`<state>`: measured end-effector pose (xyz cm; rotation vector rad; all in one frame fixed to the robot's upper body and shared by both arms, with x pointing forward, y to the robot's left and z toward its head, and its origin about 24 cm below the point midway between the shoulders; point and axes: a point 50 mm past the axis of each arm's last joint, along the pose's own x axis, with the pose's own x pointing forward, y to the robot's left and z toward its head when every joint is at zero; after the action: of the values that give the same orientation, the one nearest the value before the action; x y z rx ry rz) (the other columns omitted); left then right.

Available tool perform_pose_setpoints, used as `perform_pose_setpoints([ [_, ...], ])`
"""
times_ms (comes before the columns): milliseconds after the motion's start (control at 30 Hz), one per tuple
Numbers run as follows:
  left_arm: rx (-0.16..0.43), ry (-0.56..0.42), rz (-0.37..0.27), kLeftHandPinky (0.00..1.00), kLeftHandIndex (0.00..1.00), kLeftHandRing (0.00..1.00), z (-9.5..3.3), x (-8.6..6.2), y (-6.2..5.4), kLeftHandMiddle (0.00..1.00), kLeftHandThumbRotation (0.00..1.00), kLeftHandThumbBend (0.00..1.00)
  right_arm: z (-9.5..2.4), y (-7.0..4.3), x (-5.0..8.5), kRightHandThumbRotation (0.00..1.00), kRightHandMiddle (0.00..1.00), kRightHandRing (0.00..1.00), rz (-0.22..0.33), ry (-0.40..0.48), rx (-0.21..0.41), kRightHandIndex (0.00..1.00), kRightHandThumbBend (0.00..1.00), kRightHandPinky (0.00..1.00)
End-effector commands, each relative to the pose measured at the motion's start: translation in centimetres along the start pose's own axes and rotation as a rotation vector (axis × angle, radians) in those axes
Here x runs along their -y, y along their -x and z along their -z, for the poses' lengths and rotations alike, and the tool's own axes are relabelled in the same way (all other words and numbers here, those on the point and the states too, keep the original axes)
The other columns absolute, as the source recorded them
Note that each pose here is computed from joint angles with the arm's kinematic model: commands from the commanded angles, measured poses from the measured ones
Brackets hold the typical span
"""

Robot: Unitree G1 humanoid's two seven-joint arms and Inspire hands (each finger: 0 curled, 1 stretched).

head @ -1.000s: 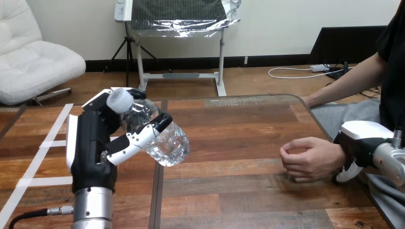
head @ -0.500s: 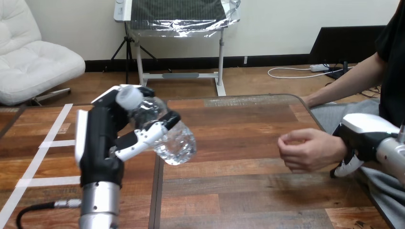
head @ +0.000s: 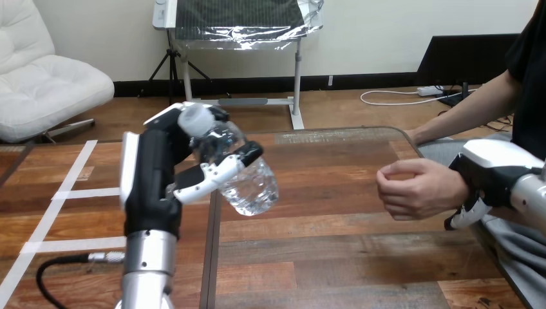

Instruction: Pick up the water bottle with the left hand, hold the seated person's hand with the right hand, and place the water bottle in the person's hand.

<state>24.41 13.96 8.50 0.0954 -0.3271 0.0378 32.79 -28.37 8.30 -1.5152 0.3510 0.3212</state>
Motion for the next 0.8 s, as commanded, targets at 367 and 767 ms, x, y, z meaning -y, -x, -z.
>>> perform_pose_setpoints([
  [367,0.138,-0.026,0.059,0.41,0.46,0.42,-3.0,2.3,-3.3,0.43,0.00,0.66,-2.6,2.7,5.9,0.00,0.46,0.39,0.188,0.029,0.065,0.46,0.70,0.46],
  [767,0.135,-0.026,0.087,0.40,0.46,0.41,-3.1,3.3,-3.8,0.42,0.00,0.67,-3.9,4.0,7.0,0.00,0.49,0.39,0.215,0.055,0.093,0.46,0.71,0.34],
])
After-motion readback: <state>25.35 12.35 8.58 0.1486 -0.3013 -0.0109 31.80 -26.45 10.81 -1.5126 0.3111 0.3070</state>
